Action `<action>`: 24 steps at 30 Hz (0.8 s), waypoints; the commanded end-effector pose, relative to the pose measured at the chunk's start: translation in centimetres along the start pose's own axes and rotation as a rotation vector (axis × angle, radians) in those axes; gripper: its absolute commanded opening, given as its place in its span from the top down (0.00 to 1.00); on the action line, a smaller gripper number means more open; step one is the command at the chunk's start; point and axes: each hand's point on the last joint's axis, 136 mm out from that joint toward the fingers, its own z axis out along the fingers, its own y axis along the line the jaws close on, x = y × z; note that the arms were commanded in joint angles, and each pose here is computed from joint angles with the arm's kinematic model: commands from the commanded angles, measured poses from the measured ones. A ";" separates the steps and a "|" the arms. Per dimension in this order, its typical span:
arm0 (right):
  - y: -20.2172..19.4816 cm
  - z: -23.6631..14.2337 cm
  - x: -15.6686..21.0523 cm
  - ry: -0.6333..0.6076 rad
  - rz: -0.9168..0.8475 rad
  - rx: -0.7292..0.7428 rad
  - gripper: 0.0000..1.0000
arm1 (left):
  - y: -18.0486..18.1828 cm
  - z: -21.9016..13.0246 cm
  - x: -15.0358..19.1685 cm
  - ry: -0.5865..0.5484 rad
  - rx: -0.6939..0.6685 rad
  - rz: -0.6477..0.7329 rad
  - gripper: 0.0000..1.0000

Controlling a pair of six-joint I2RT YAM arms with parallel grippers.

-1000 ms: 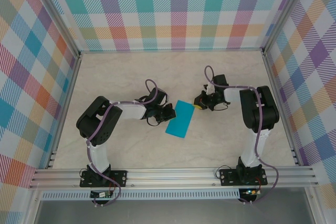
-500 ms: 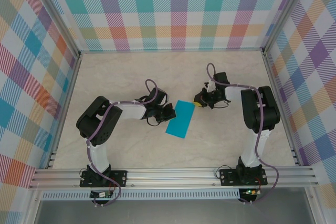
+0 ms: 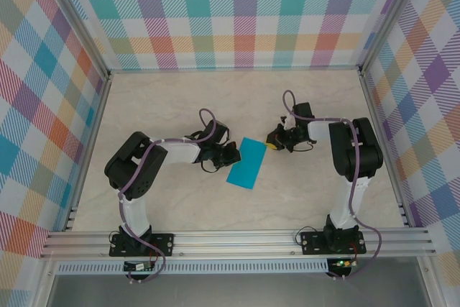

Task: Fold a paper plane with a square sheet of paper (pick it up from the middle)
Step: Fold the square sheet of paper in half at the center of the table.

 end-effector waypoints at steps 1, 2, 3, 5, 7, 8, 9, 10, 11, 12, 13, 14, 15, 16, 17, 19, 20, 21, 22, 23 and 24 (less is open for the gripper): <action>-2.2 0.6 0.5 -0.003 -0.003 0.058 1.00 | 5.7 1.0 3.9 0.119 -0.197 -0.057 1.00; -2.3 0.6 0.6 -0.001 0.005 0.070 1.00 | 5.7 1.0 3.9 0.120 -0.198 -0.056 1.00; -2.3 0.6 0.5 0.001 0.007 0.071 1.00 | 5.7 1.0 3.9 0.120 -0.197 -0.059 1.00; -1.2 0.4 0.4 0.009 0.010 0.033 1.00 | 5.7 1.0 3.9 0.119 -0.197 -0.057 1.00; 0.3 -0.1 0.3 0.006 0.002 -0.012 1.00 | 5.6 1.0 3.8 0.119 -0.197 -0.057 1.00; 1.0 -0.6 0.3 0.000 -0.005 -0.024 1.00 | 5.6 0.9 3.9 0.117 -0.200 -0.058 1.00; 1.6 -1.1 0.2 -0.009 -0.014 -0.032 1.00 | 5.7 0.9 3.8 0.117 -0.200 -0.058 1.00; 2.3 -1.7 0.3 -0.019 -0.026 -0.041 1.00 | 5.6 0.9 3.8 0.116 -0.199 -0.059 1.00; 3.0 -2.4 0.3 -0.032 -0.040 -0.050 1.00 | 5.5 0.9 3.8 0.115 -0.196 -0.060 1.00; 3.4 -2.8 0.5 -0.040 -0.048 -0.054 1.00 | 5.4 0.8 3.8 0.111 -0.191 -0.060 1.00; 3.9 -3.3 0.8 -0.046 -0.055 -0.060 1.00 | 5.3 0.8 3.7 0.105 -0.188 -0.060 1.00; 4.1 -3.7 1.0 -0.052 -0.059 -0.065 1.00 | 5.3 0.7 3.6 0.102 -0.190 -0.060 1.00; 4.2 -3.9 1.4 -0.053 -0.061 -0.067 1.00 | 5.3 0.7 3.6 0.101 -0.192 -0.059 1.00; 4.3 -4.1 1.8 -0.055 -0.063 -0.071 1.00 | 5.3 0.7 3.6 0.103 -0.191 -0.057 1.00; 4.4 -4.2 2.2 -0.059 -0.065 -0.074 1.00 | 5.3 0.7 3.6 0.104 -0.190 -0.055 1.00; 4.4 -4.1 3.1 -0.065 -0.065 -0.072 1.00 | 5.4 0.8 3.6 0.103 -0.191 -0.055 1.00; 4.5 -3.9 3.7 -0.057 -0.076 -0.069 1.00 | 5.3 0.8 3.6 0.106 -0.189 -0.055 1.00; 4.5 -3.6 4.4 -0.045 -0.085 -0.061 1.00 | 5.2 0.9 3.6 0.109 -0.186 -0.056 1.00; 4.4 -3.5 5.0 -0.037 -0.086 -0.053 1.00 | 5.2 0.9 3.6 0.110 -0.187 -0.055 1.00; 4.5 -3.3 5.6 -0.032 -0.087 -0.055 1.00 | 5.2 0.8 3.6 0.109 -0.189 -0.054 1.00; 4.8 -3.2 6.2 -0.027 -0.093 -0.062 1.00 | 5.1 0.8 3.5 0.105 -0.188 -0.051 1.00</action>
